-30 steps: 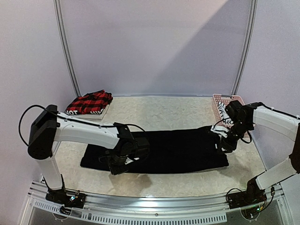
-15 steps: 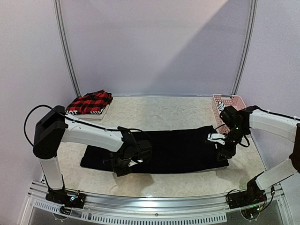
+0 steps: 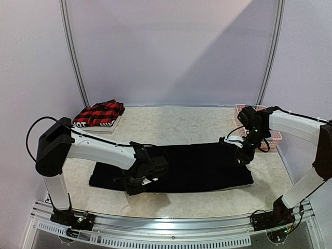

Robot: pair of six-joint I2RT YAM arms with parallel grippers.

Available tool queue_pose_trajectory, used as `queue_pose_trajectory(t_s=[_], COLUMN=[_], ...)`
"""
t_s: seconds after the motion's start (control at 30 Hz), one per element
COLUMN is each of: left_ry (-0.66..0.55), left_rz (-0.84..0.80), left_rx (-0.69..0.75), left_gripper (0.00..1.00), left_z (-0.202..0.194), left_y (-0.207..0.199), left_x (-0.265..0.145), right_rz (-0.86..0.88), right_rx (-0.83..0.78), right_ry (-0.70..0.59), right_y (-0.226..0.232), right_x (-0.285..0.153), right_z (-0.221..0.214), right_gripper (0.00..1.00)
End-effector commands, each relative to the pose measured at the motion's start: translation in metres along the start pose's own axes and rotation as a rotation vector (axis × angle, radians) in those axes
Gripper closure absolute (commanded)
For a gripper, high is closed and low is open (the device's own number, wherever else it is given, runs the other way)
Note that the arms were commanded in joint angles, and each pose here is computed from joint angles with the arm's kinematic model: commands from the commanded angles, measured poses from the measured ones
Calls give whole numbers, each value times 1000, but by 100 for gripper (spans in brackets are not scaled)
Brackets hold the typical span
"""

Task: Fold and stack the mixed laundry pile
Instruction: Adjust the rectangle-folded T-shirt at the center of the board, then rotate the rectangle-folded T-shirt at the center of the board.

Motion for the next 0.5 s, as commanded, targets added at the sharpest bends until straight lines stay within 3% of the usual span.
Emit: queue_pose_trajectory(t_s=[0.0, 0.2, 0.47], left_ry=[-42, -17, -113], left_rz=[-11, -122, -157], left_rx=[56, 130, 110], left_gripper=[61, 60, 60], left_z=[2, 2, 1], left_y=[-4, -14, -4], left_x=[-12, -4, -29], right_rz=[13, 13, 17], right_rx=[17, 17, 25], right_ry=[8, 15, 27], right_y=[2, 3, 2], right_x=[-2, -3, 2], right_z=[0, -2, -3], right_gripper=[55, 55, 55])
Point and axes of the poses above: each gripper's point midway between its finger pads, its own x axis out along the fingers, its own y axis along the line the jaws close on, z = x × y, the point moved 9 cm from there along -x, back along the fingers, and after that the axes turned 12 degrees about x, right-handed, at the moved point
